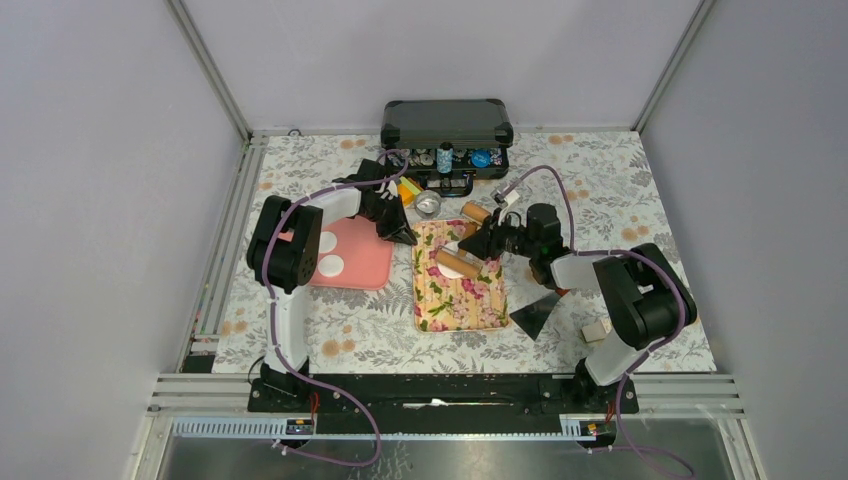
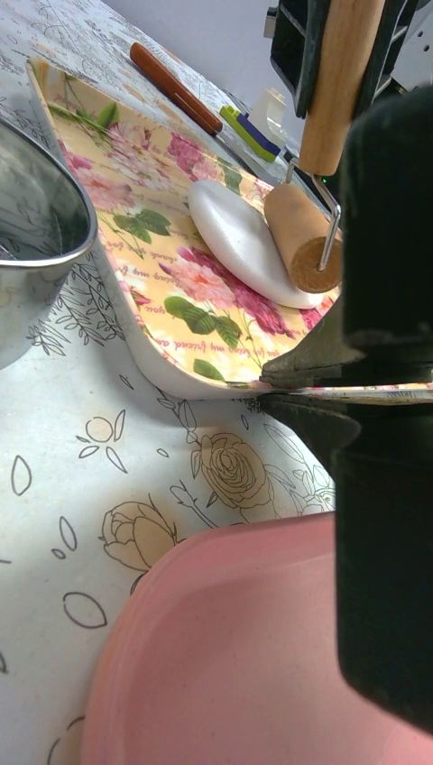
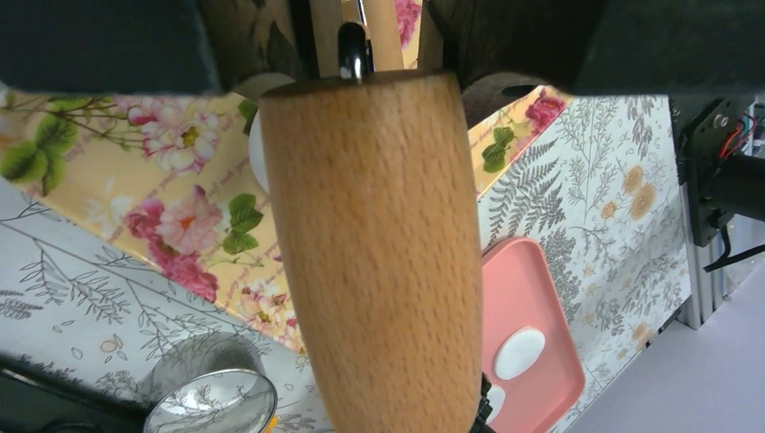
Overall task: Roll out the dumpling wrappers from the dough
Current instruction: Flatten out the dough on the work surface.
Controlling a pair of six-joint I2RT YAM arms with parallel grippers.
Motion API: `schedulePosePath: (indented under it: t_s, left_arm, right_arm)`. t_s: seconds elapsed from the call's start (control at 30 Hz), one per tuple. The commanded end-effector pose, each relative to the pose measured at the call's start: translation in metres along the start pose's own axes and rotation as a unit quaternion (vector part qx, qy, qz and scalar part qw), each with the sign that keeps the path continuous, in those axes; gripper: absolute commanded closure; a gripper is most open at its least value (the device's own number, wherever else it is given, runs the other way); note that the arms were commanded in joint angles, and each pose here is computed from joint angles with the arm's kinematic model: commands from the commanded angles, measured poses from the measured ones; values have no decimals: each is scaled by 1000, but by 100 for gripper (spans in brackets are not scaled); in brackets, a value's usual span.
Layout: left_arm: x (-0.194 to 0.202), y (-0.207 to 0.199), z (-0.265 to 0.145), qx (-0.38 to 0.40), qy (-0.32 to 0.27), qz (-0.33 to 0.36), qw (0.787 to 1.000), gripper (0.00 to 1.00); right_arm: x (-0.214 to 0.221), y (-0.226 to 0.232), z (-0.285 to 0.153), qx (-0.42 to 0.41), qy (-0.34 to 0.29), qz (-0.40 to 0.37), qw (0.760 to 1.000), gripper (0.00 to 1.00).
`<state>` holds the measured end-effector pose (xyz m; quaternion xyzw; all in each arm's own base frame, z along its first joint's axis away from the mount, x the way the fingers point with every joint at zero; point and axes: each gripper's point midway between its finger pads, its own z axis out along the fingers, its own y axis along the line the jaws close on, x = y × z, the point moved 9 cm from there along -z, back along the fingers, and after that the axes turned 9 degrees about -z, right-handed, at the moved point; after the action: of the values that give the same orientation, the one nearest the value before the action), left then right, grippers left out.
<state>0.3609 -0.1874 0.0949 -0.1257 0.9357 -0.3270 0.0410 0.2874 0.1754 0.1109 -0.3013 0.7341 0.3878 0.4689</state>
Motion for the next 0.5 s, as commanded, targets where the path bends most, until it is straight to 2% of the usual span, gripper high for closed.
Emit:
schedulePosePath:
  t_s: [0.0, 0.47]
  left_arm:
    - [-5, -5, -13, 3, -26, 11, 1000, 100]
    - [-4, -4, -12, 3, -25, 7, 1000, 100]
  right_arm:
    - [47, 10, -14, 1, 80, 64, 995, 100]
    - [67, 23, -19, -29, 124, 75, 989, 100]
